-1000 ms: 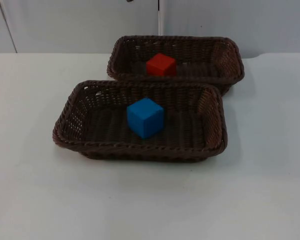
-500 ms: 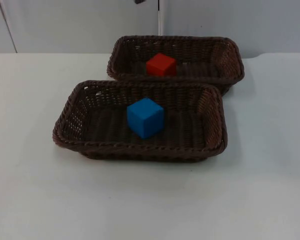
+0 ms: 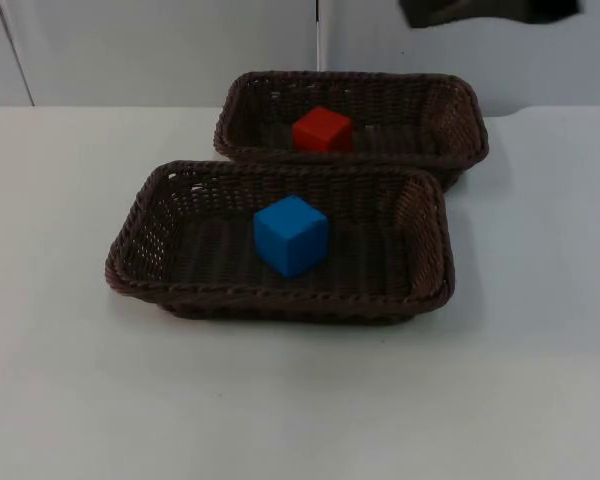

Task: Pick up one cube with the left hand and place it into the upper basket. Pick up one cube with the right hand and place it into the lower basket.

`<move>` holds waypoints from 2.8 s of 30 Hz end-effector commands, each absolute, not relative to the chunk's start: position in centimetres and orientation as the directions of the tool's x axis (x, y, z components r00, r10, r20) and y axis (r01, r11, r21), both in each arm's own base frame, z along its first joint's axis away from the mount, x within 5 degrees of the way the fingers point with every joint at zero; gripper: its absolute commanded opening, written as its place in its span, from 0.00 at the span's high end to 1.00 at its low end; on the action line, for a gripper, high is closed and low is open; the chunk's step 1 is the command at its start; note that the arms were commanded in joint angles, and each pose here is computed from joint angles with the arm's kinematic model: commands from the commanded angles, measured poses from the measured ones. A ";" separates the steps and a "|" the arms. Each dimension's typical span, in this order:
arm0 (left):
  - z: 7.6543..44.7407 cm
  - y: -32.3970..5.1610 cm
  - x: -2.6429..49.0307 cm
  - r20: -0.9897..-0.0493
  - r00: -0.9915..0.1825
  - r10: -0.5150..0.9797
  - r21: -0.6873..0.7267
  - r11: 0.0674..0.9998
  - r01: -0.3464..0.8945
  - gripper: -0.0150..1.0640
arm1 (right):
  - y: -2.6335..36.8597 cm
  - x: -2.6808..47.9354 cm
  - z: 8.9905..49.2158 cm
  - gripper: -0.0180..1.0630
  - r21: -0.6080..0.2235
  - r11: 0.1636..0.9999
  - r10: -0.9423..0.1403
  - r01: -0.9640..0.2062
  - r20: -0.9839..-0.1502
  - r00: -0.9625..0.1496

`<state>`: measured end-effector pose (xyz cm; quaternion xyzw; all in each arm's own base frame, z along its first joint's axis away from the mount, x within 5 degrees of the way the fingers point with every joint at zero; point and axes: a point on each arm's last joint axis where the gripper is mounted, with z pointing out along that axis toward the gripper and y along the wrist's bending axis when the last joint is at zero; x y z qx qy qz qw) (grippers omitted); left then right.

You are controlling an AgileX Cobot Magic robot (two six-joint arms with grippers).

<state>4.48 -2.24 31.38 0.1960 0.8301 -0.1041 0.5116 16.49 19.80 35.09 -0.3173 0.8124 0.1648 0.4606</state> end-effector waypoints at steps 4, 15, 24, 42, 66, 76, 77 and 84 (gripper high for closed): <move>31.3 -1.5 2.4 -0.915 -0.353 0.195 0.020 0.897 0.443 0.01 | 17.7 14.6 35.3 0.37 -0.006 0.730 -0.320 -0.683 -0.886 -0.334; 30.0 0.0 -1.6 -0.926 -0.324 0.196 0.031 0.892 0.451 0.01 | 11.9 10.5 35.9 0.37 0.008 0.722 -0.219 -0.691 -0.946 -0.240; 27.6 -0.4 -0.8 -0.882 -0.414 0.227 0.016 0.890 0.455 0.01 | 8.5 8.0 37.1 0.37 0.009 0.720 -0.128 -0.694 -0.981 -0.145; 27.5 -0.1 -0.6 -0.881 -0.440 0.176 -0.017 0.916 0.401 0.01 | 2.9 4.7 36.5 0.37 -0.072 0.746 -0.220 -0.662 -0.965 -0.143; 27.5 -0.1 -0.6 -0.881 -0.438 0.179 -0.014 0.915 0.402 0.01 | 3.5 2.0 34.2 0.37 -0.053 0.513 -0.419 -0.857 -0.886 -0.196; 27.5 -0.1 -0.6 -0.881 -0.438 0.179 -0.014 0.915 0.402 0.01 | -0.1 -0.7 31.1 0.37 -0.031 0.520 -0.251 -0.854 -0.961 -0.118; 27.5 -0.1 -0.6 -0.881 -0.438 0.179 -0.014 0.915 0.402 0.01 | -0.6 -1.1 30.9 0.37 -0.030 0.518 -0.245 -0.855 -0.963 -0.115; 27.5 -0.1 -0.6 -0.881 -0.436 0.183 -0.010 0.915 0.404 0.01 | -0.4 -1.0 29.5 0.37 0.008 0.515 -0.308 -0.857 -0.931 -0.194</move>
